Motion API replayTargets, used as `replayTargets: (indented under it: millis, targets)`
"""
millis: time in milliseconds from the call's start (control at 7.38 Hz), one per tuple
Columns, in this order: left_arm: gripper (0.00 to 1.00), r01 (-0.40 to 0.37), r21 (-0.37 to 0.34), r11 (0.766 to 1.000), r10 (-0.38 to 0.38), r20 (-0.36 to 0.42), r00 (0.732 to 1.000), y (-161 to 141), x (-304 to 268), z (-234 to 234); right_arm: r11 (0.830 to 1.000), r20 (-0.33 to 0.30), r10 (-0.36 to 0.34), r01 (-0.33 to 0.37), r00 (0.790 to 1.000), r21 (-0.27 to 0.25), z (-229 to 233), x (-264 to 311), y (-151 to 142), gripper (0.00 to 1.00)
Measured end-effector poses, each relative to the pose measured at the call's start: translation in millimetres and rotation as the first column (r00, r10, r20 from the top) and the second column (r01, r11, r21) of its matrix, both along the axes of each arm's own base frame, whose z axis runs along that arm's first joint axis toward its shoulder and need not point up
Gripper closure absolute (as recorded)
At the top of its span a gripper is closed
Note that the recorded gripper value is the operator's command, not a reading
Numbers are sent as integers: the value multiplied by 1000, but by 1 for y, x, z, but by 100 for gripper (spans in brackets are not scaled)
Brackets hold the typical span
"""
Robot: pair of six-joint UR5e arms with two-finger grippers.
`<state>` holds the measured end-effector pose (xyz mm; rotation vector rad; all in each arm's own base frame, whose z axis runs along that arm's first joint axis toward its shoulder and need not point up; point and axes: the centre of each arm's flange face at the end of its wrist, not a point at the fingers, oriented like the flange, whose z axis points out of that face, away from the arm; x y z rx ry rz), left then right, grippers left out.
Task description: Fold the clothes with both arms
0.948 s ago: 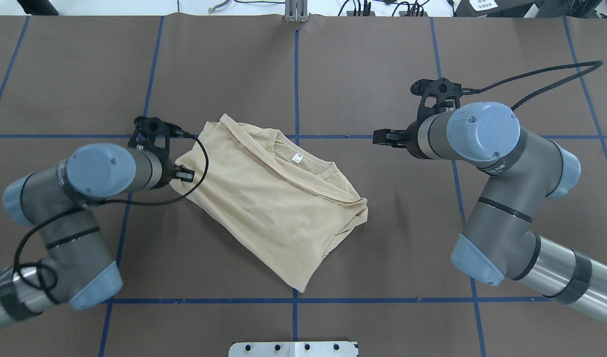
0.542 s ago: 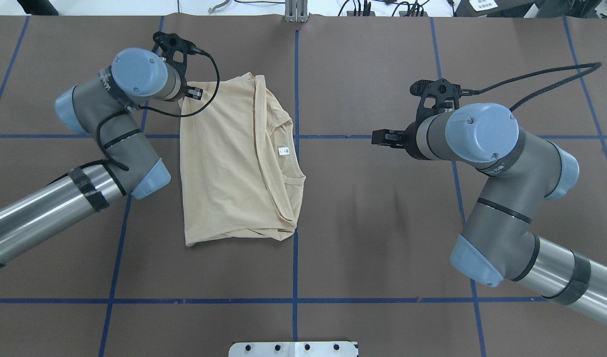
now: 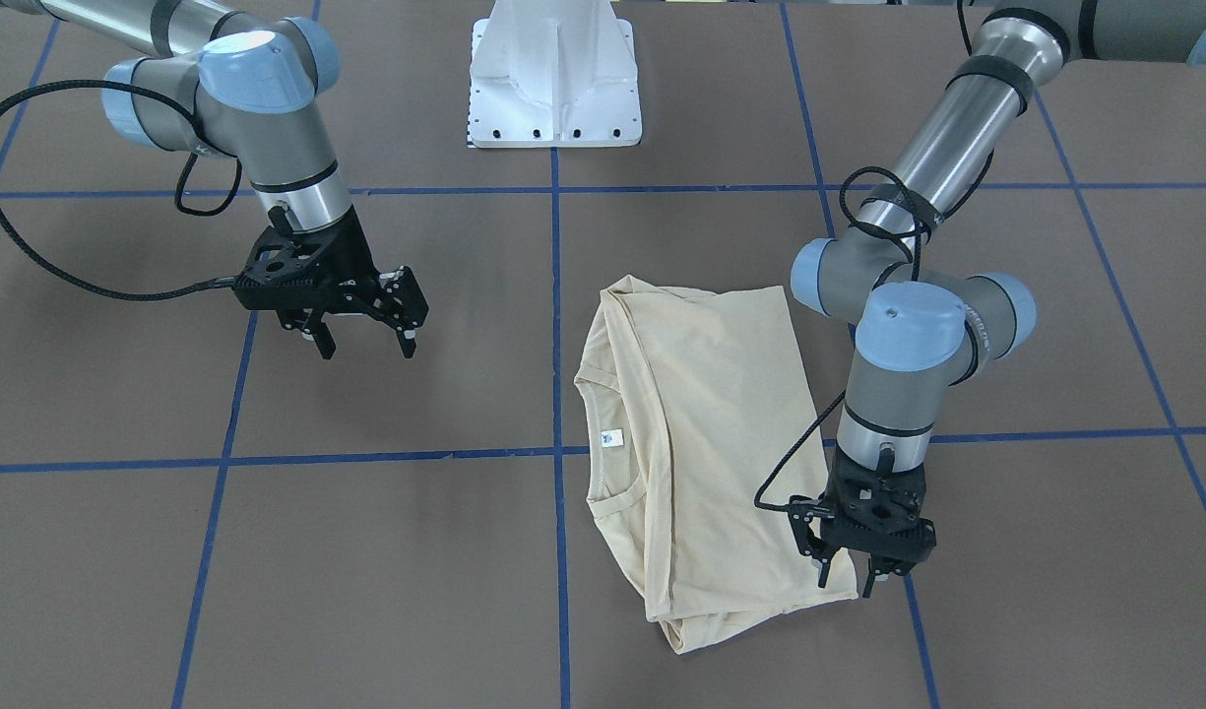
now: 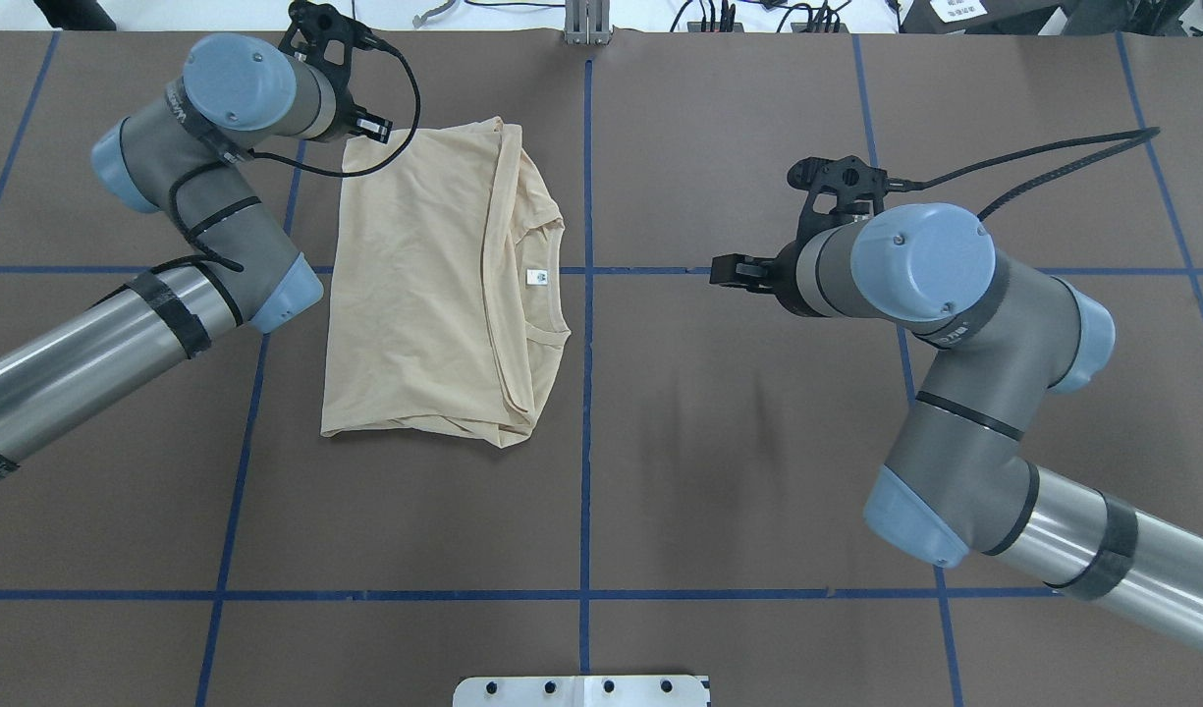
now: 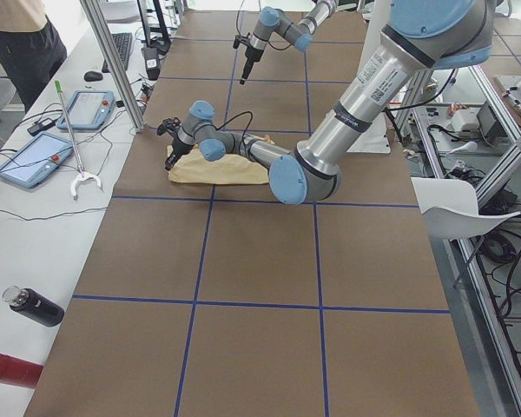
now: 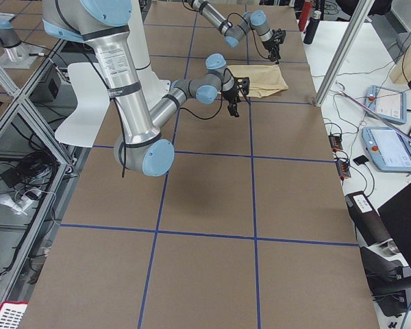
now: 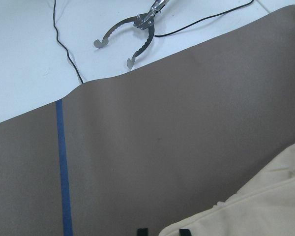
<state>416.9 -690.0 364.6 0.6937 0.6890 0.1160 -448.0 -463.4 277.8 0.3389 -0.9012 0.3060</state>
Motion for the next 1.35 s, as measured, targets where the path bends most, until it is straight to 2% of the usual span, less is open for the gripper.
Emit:
replayTargets:
  millis: [135,406,677,813,1354]
  targets:
    - [0,-48,12,999,48,-24,999,8,-17,5,999,27,29,-28,999,-32,-22,-32,-7,0]
    - [0,-83,43,996,85,-46,995,32,-45,12,991,29,86,-83,996,-105,-71,-99,-9,6]
    - [0,-84,49,995,86,-56,995,40,-53,13,983,-6,121,-121,993,-138,-106,-163,9,41]
    - [0,-83,49,995,85,-58,995,41,-54,12,982,-26,128,-130,991,-136,-113,-187,16,52]
    - [0,-81,47,996,84,-58,995,46,-58,16,984,-74,123,-131,990,-123,-110,-217,20,54]
